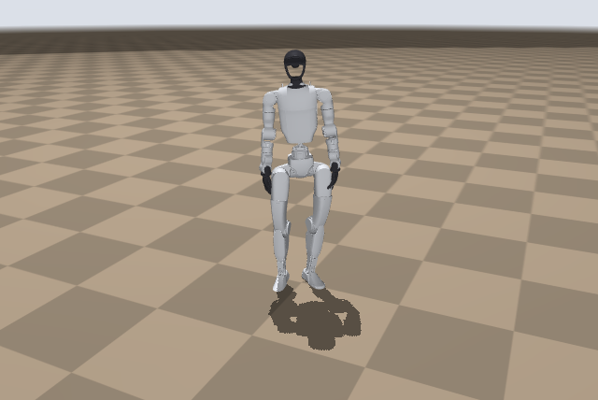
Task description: In place motions
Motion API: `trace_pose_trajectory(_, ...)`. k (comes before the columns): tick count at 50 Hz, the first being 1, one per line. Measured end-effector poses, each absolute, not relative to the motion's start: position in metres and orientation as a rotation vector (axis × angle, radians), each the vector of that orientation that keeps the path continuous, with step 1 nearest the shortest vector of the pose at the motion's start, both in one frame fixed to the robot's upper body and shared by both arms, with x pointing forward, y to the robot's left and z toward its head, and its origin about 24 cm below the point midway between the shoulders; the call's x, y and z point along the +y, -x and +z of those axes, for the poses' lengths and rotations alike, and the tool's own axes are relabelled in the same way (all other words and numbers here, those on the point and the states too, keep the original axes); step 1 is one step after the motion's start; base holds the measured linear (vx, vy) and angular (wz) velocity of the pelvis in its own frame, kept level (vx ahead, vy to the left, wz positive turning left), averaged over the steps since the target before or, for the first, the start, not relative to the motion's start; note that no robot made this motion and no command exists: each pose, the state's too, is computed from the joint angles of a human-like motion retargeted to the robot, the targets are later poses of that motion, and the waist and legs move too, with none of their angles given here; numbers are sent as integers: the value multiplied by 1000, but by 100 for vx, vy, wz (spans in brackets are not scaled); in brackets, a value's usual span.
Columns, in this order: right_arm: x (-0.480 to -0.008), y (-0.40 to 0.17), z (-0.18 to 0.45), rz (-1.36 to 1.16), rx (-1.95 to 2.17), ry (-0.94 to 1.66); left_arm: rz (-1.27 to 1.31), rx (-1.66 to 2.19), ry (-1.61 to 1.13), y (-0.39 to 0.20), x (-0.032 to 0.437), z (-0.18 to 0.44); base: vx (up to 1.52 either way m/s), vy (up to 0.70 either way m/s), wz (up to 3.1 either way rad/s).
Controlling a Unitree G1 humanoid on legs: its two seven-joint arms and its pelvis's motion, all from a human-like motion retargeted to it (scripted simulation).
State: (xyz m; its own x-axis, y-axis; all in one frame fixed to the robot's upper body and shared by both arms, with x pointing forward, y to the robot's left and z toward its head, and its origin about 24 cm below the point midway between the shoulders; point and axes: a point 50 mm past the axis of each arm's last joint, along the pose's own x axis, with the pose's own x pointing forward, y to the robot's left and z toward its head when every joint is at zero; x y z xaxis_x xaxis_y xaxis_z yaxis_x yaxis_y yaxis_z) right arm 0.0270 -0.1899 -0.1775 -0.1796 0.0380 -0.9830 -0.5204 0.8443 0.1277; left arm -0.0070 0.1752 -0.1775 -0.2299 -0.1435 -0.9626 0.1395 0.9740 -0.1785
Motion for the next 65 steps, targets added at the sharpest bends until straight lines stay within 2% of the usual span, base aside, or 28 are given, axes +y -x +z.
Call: trace_pose_trajectory(65, -189, -26, -178, 522, 1691, 382, -257, 1785, 13, 8, 174, -178, 0, 0, 0)
